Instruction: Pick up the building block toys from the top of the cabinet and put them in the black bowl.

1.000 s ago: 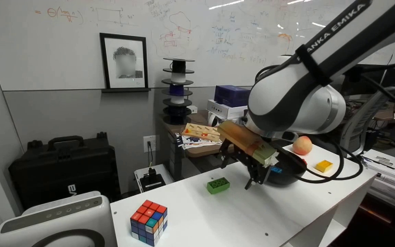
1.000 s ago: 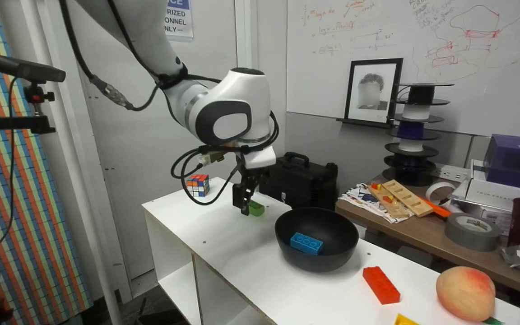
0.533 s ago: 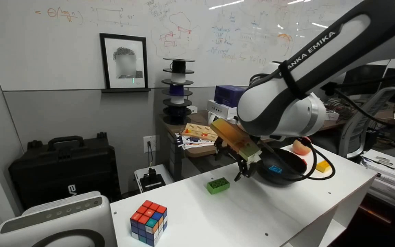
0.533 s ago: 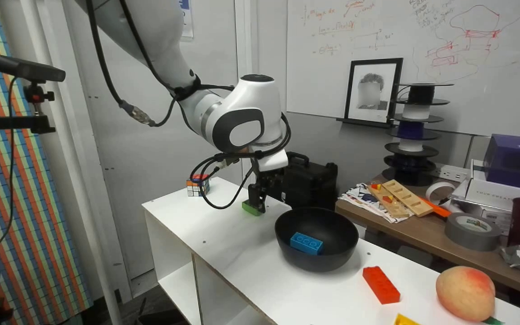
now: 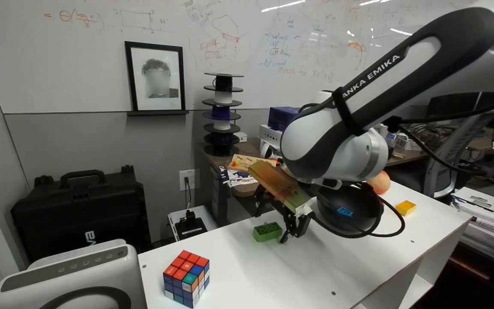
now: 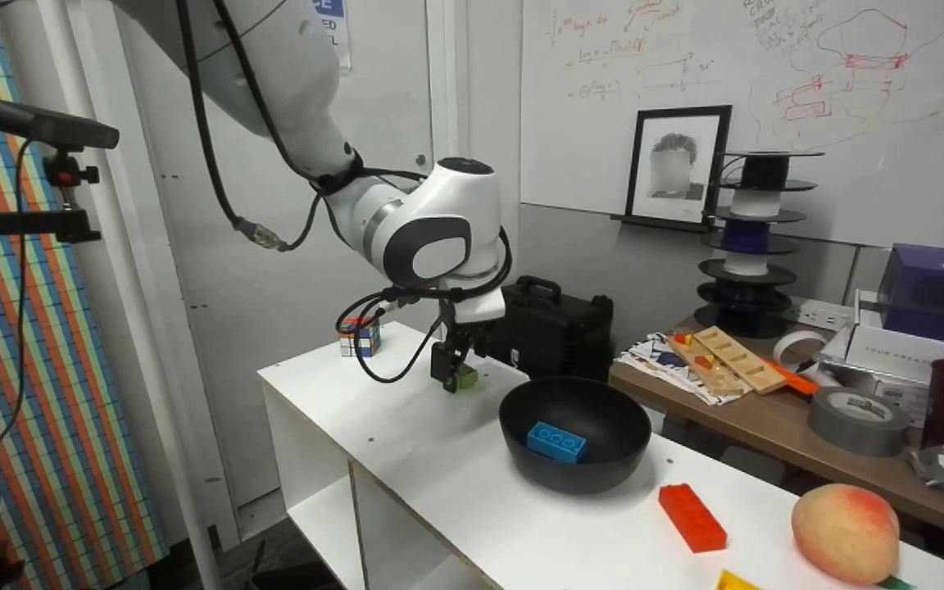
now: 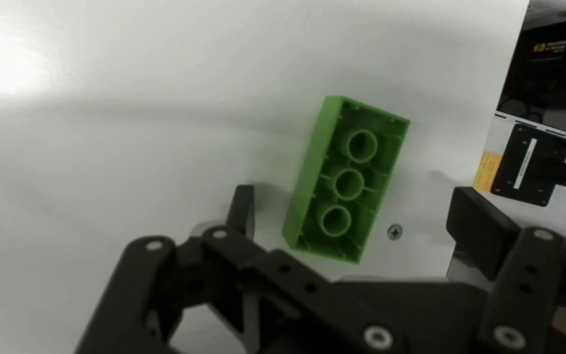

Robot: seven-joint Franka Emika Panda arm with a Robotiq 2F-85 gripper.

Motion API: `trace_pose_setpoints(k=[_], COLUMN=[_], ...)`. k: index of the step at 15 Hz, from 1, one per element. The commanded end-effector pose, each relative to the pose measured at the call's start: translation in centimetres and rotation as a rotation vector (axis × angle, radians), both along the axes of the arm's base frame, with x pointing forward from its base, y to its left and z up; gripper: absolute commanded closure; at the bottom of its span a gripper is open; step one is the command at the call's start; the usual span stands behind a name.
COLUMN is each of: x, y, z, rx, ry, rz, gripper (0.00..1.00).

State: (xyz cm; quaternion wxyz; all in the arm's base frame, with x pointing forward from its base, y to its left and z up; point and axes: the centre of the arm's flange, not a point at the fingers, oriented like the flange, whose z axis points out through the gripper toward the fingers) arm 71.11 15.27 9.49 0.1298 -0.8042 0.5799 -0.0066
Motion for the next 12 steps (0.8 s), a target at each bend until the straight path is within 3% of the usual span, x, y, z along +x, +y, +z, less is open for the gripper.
trace_pose_setpoints(k=[1,2,9,12], x=[1.5,1.5,-0.2,-1.2], y=[0.7,0.8,1.7,1.6], z=[-0.6,-0.6,0.4,1.1], rx=[0.038,0.051,0.079,0.075], ry=[0.032,0.042,0.104,0.135], rz=[0.019,0.027,0.06,0.055], gripper=[0.1,0.27,0.82,0.89])
